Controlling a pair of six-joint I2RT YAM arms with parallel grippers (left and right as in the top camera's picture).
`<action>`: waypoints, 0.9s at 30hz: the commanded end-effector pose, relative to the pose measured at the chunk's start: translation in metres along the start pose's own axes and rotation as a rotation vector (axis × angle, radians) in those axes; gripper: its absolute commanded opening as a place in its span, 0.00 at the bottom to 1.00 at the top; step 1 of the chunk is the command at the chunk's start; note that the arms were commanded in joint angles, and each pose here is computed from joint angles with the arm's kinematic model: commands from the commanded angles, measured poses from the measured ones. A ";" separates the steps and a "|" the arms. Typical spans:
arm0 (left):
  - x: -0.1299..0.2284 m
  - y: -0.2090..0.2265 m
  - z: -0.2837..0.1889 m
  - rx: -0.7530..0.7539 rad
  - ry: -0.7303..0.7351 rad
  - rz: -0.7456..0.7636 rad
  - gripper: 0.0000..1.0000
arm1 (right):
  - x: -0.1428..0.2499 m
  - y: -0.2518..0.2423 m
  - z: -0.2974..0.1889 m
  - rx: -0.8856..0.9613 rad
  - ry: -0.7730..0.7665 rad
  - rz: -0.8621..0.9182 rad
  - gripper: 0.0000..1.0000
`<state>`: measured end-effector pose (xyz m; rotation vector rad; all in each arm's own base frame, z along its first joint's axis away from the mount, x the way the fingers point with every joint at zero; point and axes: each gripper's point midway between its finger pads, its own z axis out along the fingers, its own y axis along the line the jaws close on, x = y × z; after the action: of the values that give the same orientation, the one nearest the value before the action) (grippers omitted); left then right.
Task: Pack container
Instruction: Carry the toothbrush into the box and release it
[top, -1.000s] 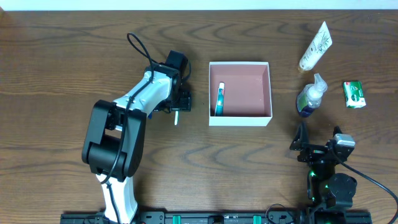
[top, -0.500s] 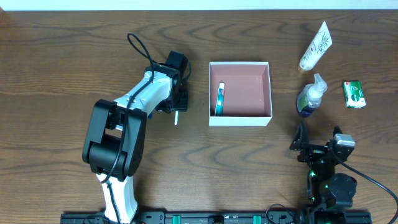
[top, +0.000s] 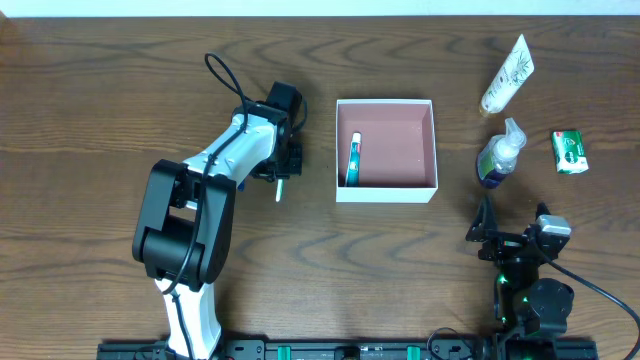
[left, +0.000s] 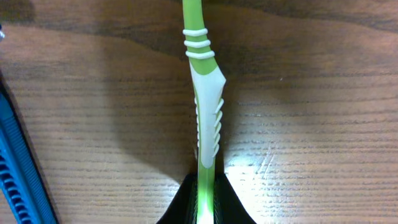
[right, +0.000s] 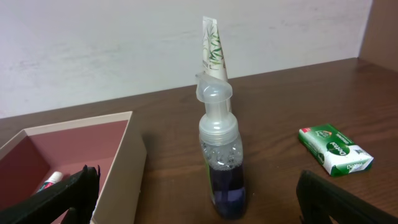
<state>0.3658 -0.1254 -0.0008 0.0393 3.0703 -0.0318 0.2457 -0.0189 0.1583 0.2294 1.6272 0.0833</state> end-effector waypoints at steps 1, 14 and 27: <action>-0.018 -0.005 -0.023 0.009 -0.052 -0.002 0.06 | 0.001 -0.002 0.000 0.006 0.000 -0.014 0.99; -0.033 -0.078 -0.196 0.361 -0.340 -0.092 0.06 | 0.001 -0.002 0.000 0.006 0.000 -0.014 0.99; -0.023 -0.157 -0.168 0.339 -0.369 -0.046 0.06 | 0.001 -0.002 0.000 0.006 0.000 -0.014 0.99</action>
<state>0.3691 -0.2773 0.1828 0.0533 2.6504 -0.5350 0.2457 -0.0189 0.1582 0.2294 1.6276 0.0833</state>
